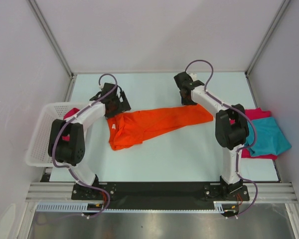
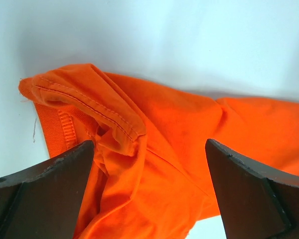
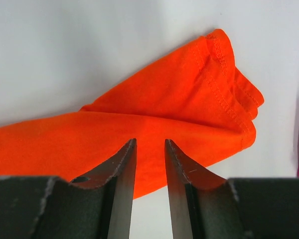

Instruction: Fold and stack the t-shirts

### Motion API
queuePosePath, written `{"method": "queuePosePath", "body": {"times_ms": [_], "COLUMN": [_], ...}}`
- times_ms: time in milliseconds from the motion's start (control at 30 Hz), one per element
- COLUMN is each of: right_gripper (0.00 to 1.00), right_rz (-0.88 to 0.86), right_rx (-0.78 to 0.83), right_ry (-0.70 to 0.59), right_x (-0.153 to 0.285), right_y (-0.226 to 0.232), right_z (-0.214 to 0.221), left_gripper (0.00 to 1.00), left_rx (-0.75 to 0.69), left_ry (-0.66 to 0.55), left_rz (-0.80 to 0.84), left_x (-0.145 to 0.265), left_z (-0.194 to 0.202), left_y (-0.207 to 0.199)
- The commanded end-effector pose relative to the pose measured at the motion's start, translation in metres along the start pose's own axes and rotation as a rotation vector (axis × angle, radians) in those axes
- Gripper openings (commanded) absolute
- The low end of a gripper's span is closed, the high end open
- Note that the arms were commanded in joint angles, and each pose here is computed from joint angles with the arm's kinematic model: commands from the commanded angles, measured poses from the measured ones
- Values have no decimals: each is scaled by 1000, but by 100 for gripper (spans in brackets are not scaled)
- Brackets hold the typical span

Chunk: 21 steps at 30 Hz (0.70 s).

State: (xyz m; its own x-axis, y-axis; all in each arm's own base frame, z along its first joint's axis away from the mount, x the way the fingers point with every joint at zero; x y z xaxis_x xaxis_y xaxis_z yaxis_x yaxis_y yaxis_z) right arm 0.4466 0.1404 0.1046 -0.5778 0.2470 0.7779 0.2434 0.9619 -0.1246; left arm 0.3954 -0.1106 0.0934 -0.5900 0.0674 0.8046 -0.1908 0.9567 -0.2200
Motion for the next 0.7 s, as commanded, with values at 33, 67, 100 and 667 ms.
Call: {"method": "queuePosePath", "body": {"times_ms": [33,67,100,667], "right_gripper": [34,34,34,32], "right_rz": [-21,-18,-12,-8], "right_rx": [-45,-43,-42,-37], "right_ry": [-79,-80,-78,-55], "right_x": [27,28,29,22], "right_y": [-5,-6,-8,-11], "right_z": [-26,-26,-25,-9], "left_gripper": [91,88,81,0], "left_rx": [-14,-16,-19,-27], "left_ry": [17,21,27,23], "left_rz": [-32,-31,-30,-104], "left_x": [-9,-10,-11,17], "left_z": [4,5,7,22], "left_y": [5,5,5,29]}}
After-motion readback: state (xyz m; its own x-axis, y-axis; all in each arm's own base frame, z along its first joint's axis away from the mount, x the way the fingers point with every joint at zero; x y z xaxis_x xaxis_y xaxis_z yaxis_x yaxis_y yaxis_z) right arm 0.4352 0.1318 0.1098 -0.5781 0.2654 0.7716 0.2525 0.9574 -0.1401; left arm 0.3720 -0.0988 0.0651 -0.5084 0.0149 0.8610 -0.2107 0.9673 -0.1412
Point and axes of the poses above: each gripper's point midway between its finger pads, its own x axis back along the fingers, its own y axis along the line the jaws close on, z = x × y, the point moved 1 cm from there along x, back along the fingers, and after that the axes turned 6 degrees about -x, right-handed, at the moved point
